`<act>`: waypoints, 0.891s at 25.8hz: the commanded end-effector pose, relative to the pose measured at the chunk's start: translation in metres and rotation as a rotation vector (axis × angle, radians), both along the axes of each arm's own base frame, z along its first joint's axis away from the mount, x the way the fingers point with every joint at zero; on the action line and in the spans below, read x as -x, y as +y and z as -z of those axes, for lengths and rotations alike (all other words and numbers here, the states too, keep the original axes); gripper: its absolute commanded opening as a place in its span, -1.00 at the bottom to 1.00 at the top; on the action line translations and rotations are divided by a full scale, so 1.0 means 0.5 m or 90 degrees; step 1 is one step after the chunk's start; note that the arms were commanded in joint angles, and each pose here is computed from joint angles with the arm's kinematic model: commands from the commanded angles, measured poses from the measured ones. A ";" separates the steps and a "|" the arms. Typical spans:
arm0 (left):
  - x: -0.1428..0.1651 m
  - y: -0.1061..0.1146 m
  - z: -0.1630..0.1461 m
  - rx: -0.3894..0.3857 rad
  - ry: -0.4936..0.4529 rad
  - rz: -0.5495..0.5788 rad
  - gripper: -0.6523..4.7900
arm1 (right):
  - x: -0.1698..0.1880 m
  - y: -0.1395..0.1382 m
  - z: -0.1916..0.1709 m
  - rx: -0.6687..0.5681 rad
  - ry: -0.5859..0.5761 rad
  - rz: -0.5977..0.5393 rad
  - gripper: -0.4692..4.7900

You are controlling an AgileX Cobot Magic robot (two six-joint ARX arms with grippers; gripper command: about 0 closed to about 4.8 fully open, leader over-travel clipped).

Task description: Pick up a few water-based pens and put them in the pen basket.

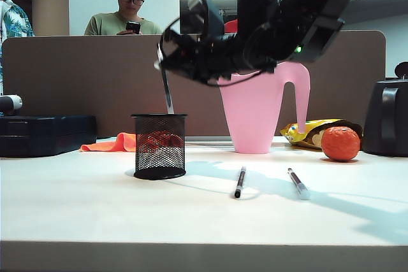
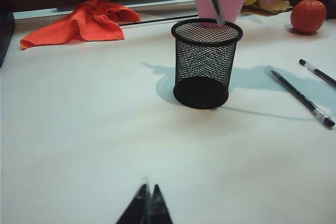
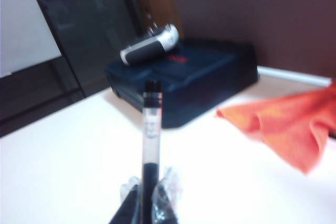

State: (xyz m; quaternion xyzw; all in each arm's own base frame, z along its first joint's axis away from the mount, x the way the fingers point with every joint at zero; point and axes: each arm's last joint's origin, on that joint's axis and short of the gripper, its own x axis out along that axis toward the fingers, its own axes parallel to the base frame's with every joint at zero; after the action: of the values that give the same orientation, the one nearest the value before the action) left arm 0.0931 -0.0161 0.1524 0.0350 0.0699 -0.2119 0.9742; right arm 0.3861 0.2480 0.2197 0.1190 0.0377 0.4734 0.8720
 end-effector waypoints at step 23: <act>0.000 0.000 -0.001 0.002 0.002 0.001 -0.77 | 0.088 -0.139 -0.172 0.196 0.148 0.142 -0.84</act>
State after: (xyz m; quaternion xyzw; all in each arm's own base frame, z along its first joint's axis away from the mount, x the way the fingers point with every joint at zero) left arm 0.0931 -0.0161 0.1523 0.0349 0.0701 -0.2119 0.9741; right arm 0.3475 0.1849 0.3020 0.0459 0.1734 0.3629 0.9144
